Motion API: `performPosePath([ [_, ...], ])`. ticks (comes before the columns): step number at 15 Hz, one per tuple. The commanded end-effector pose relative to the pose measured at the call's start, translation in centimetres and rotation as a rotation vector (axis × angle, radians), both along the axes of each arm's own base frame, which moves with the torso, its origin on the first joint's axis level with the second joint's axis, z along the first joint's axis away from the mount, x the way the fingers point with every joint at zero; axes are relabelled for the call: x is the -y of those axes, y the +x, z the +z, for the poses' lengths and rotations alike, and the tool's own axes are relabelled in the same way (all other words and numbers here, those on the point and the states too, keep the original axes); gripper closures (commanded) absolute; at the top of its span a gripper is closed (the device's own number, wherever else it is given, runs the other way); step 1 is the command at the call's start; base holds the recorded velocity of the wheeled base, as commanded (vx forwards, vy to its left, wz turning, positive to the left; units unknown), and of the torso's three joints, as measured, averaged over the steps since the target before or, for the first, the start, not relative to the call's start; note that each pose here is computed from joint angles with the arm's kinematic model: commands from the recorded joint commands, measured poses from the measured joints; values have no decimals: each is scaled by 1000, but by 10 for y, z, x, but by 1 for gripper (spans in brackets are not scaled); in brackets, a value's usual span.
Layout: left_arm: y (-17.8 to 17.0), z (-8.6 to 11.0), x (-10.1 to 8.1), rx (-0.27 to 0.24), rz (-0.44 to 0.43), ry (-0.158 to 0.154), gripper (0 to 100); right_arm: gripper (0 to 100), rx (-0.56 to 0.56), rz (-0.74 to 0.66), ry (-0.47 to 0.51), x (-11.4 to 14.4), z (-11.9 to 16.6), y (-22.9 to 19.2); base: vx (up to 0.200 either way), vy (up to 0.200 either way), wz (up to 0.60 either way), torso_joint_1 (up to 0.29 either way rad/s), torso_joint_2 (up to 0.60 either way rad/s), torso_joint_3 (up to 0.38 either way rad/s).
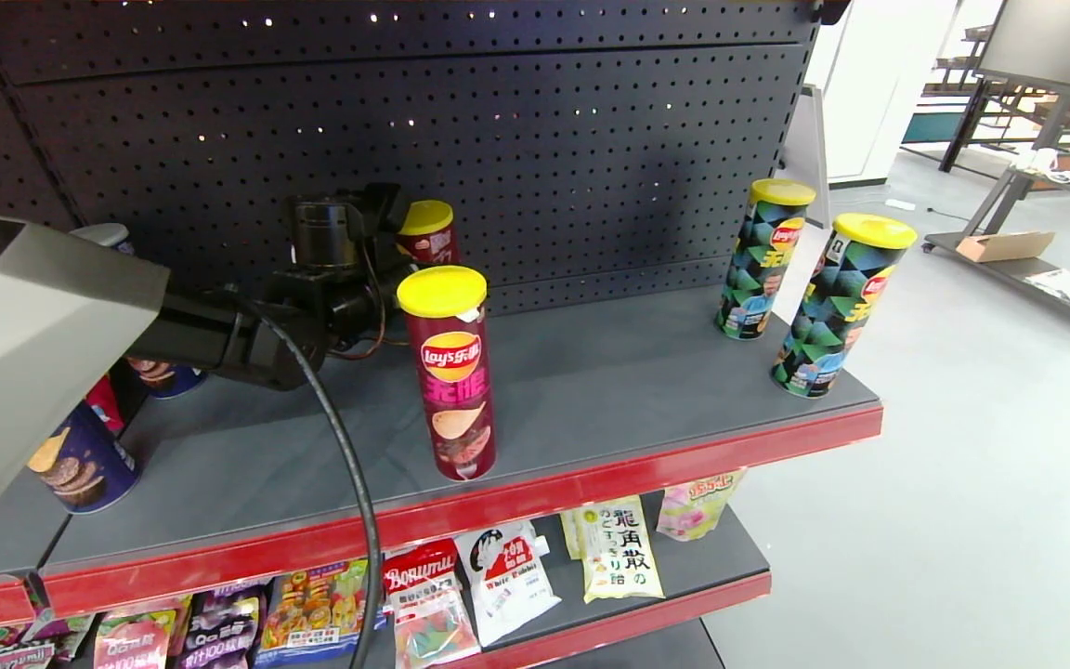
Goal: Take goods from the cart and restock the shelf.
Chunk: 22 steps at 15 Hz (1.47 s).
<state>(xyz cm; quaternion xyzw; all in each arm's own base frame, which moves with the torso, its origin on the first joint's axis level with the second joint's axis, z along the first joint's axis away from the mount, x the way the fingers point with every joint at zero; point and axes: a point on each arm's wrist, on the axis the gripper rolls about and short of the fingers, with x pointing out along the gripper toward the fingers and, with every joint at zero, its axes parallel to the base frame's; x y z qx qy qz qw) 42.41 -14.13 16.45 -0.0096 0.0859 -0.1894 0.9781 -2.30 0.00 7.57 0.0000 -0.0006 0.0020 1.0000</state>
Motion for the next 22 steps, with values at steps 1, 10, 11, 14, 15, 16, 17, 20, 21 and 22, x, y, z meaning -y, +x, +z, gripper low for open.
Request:
performPosePath([
  [1,0,-1,0,-3,-1,2,100,0,-1,1,0,0,0,0,0,0,0,0,0,0],
  [10,-5,4,0,-25,-3,3,0,0,-1,1,0,0,0,0,0,0,0,0,0,0],
  [11,-6,4,0,-28,-3,4,0,0,-1,1,0,0,0,0,0,0,0,0,0,0],
  [14,-11,11,-3,-25,-3,3,0,0,-1,1,0,0,0,0,0,0,0,0,0,0],
  [15,-15,13,-4,-27,-4,3,0,0,-1,1,0,0,0,0,0,0,0,0,0,0],
  [16,-19,14,-5,-30,-4,4,0,0,-1,1,0,0,0,0,0,0,0,0,0,0],
  [17,-21,14,-6,-34,-6,5,0,0,-1,1,0,0,0,0,0,0,0,0,0,0],
  [20,-35,19,-13,-43,0,8,0,0,-1,1,0,0,0,0,0,0,0,0,0,0],
  [21,-42,18,-16,-58,1,12,0,0,-1,1,0,0,0,0,0,0,0,0,0,0],
  [22,-47,16,-18,-71,2,17,0,0,-1,1,0,0,0,0,0,0,0,0,0,0],
])
